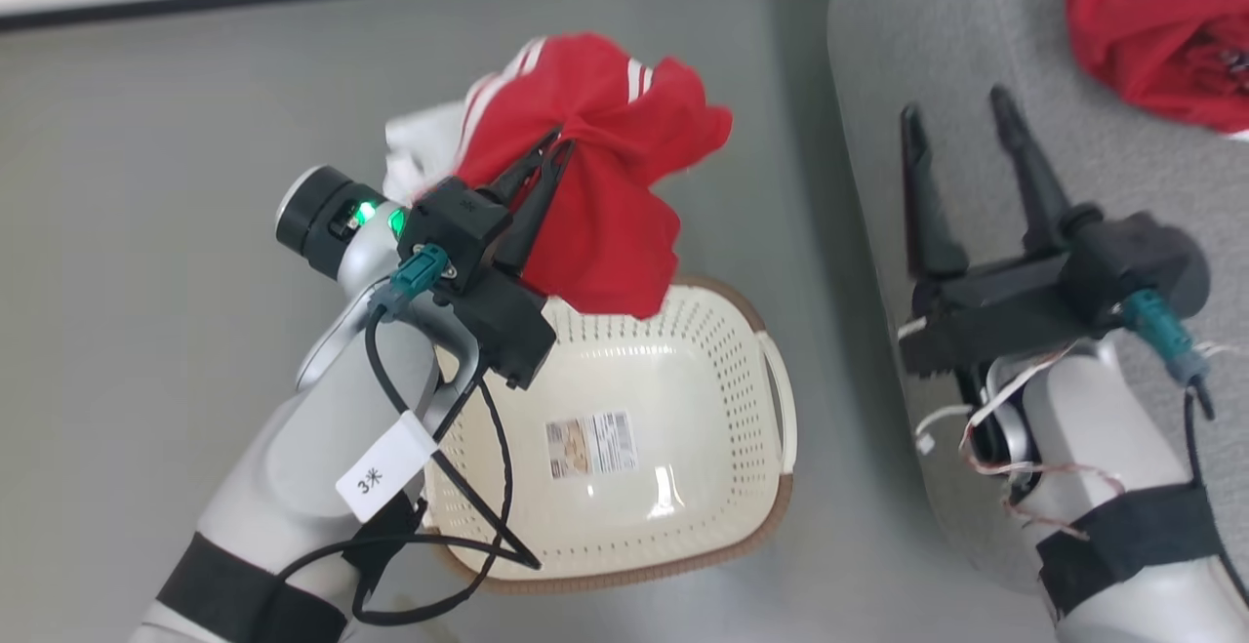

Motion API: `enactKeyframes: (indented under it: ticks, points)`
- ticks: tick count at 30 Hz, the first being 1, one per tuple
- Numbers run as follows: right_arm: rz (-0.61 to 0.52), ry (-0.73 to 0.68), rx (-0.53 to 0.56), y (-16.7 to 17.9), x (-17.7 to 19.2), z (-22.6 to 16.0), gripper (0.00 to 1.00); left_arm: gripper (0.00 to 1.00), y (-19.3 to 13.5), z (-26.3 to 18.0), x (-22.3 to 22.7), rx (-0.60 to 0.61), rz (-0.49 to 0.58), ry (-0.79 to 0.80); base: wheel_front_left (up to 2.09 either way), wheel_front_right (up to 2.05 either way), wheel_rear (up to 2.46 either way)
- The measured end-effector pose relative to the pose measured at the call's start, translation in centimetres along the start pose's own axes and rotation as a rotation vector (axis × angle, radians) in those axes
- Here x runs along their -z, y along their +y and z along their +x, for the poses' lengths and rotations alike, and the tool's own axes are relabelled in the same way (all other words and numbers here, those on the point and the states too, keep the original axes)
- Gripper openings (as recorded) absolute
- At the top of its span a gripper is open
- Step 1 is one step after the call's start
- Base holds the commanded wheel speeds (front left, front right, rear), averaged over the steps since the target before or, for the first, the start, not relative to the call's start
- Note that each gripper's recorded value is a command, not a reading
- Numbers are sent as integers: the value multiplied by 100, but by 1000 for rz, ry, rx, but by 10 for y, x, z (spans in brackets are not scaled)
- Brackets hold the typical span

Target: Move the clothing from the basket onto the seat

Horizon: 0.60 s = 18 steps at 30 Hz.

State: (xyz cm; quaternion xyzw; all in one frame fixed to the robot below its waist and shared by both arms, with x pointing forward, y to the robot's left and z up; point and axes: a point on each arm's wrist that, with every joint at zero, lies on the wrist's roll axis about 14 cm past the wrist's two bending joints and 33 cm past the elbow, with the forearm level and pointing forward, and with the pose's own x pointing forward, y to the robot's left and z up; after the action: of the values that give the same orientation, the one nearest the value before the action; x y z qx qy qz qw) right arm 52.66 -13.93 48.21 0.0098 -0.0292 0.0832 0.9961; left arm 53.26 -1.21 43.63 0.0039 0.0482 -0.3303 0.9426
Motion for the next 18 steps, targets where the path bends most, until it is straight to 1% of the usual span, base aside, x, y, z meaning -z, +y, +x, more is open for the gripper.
enactKeyframes:
  ticks: [8,18]
  points:
    - [9,8,-105,32,-12,-22,100,0,-1,-17,-51,-13,45,-85,0,0,0]
    - [5,24,-260,82,-22,-59,100,0,-10,-42,-101,-30,71,-164,0,0,0]
